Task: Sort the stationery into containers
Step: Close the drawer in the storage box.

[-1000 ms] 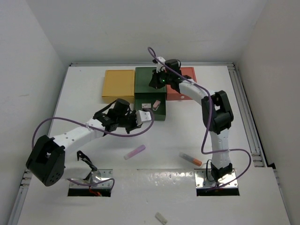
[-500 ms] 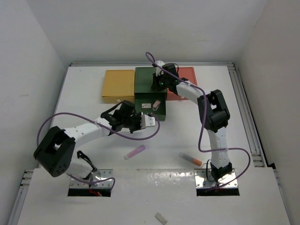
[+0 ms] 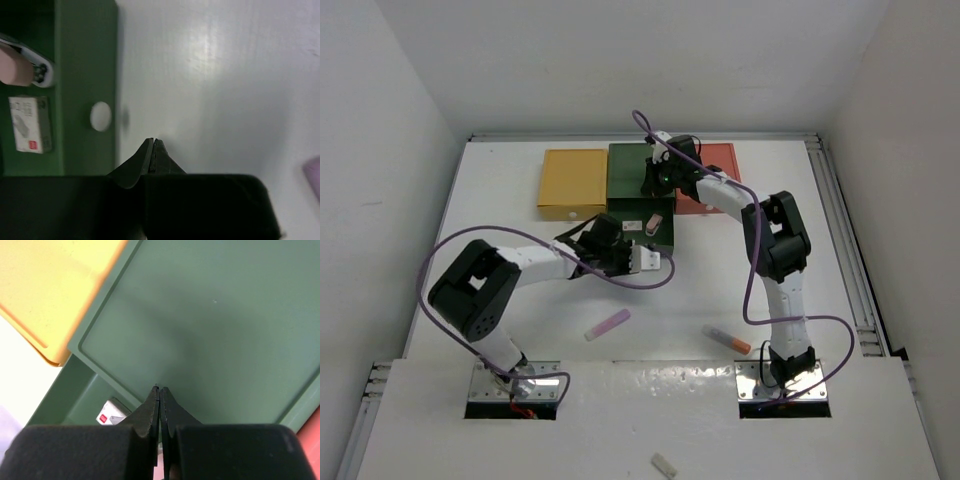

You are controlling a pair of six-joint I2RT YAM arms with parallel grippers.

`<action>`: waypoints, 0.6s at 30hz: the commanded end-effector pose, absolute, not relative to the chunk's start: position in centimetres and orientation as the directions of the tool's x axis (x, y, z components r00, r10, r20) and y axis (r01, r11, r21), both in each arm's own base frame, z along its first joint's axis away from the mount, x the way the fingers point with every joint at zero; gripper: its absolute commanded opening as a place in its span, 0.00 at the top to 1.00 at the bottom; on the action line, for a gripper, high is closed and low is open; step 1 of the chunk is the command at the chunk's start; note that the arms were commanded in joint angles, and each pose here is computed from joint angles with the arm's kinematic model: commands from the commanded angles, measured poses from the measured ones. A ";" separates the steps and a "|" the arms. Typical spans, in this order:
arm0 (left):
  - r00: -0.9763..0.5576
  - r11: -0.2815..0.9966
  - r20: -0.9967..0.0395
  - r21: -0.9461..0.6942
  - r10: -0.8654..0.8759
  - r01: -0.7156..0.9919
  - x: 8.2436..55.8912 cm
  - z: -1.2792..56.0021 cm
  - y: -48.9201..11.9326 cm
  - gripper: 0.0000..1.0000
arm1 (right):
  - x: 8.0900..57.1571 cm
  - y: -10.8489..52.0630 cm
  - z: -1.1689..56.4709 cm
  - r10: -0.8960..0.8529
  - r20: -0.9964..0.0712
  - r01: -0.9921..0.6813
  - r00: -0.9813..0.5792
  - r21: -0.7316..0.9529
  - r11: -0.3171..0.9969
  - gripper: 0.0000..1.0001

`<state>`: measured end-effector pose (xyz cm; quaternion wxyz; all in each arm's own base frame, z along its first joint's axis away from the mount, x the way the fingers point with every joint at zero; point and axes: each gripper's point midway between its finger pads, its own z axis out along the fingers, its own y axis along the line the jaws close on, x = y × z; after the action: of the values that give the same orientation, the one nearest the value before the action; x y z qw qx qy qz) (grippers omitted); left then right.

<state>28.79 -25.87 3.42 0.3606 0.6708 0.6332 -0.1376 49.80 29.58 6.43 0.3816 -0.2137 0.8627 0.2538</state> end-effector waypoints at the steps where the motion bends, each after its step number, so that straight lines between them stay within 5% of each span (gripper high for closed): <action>1: 0.259 0.072 -0.647 0.439 0.717 0.896 32.8 6.1 -28.5 1.00 | 48.4 29.3 5.8 -0.189 -0.716 -0.550 -0.672 0.311 0.775 1.00; 18: 0.339 0.104 -0.515 0.653 0.788 0.750 40.3 6.6 -29.3 1.00 | 48.1 28.8 5.6 -0.182 -0.694 -0.540 -0.696 0.339 0.770 1.00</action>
<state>37.65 -28.15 3.77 0.4165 0.6676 0.6166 -0.0269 49.16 29.48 6.36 0.3621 -0.2115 0.8655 0.2740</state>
